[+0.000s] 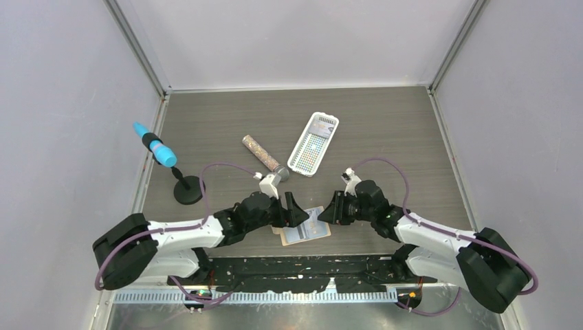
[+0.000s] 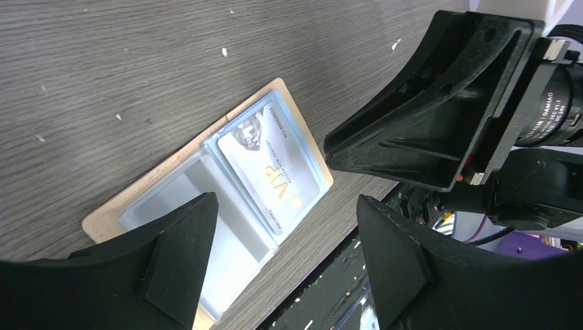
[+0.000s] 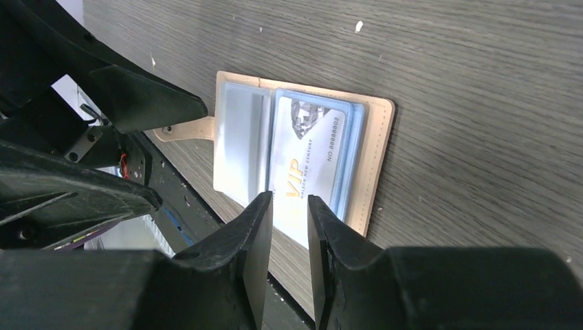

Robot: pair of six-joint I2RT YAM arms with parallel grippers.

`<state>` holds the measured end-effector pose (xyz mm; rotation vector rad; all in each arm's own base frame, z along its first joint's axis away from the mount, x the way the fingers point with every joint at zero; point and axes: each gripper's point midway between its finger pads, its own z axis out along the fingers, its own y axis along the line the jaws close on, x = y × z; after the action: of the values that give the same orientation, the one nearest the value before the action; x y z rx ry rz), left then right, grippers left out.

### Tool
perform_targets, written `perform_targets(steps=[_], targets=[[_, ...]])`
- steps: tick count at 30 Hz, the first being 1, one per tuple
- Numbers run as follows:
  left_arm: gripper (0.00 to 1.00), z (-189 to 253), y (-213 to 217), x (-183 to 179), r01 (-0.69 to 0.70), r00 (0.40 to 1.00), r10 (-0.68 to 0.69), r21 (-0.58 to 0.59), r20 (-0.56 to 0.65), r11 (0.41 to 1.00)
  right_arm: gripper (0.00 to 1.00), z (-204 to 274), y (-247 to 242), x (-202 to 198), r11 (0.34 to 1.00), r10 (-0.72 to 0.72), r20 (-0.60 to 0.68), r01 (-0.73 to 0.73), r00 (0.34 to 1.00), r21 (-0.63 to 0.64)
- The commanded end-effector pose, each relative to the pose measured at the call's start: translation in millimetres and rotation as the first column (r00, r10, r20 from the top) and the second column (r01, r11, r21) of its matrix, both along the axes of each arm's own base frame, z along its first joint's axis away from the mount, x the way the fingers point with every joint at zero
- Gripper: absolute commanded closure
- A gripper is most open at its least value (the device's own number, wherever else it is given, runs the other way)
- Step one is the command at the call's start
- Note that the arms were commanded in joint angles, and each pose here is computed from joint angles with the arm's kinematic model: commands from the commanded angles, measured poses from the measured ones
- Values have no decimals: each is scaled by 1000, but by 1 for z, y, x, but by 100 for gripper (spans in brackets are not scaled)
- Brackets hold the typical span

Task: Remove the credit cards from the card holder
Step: Remove the credit card from the card holder.

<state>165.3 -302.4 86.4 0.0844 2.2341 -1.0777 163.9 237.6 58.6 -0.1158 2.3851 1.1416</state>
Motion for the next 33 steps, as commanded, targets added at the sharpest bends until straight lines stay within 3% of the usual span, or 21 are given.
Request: perform_targets(steps=[1, 12, 33], targets=[[25, 22, -19, 6, 33, 998, -28, -92, 48, 995, 68, 6, 9, 8, 1000, 2, 22, -3, 1000, 26], [32, 10, -34, 0, 92, 996, -91, -111, 14, 990, 68, -7, 9, 9, 1000, -6, 9, 6, 1000, -6], [40, -27, -32, 0, 82, 996, -83, -42, -39, 996, 72, -25, 1, 6, 998, -28, -18, 27, 999, -64]])
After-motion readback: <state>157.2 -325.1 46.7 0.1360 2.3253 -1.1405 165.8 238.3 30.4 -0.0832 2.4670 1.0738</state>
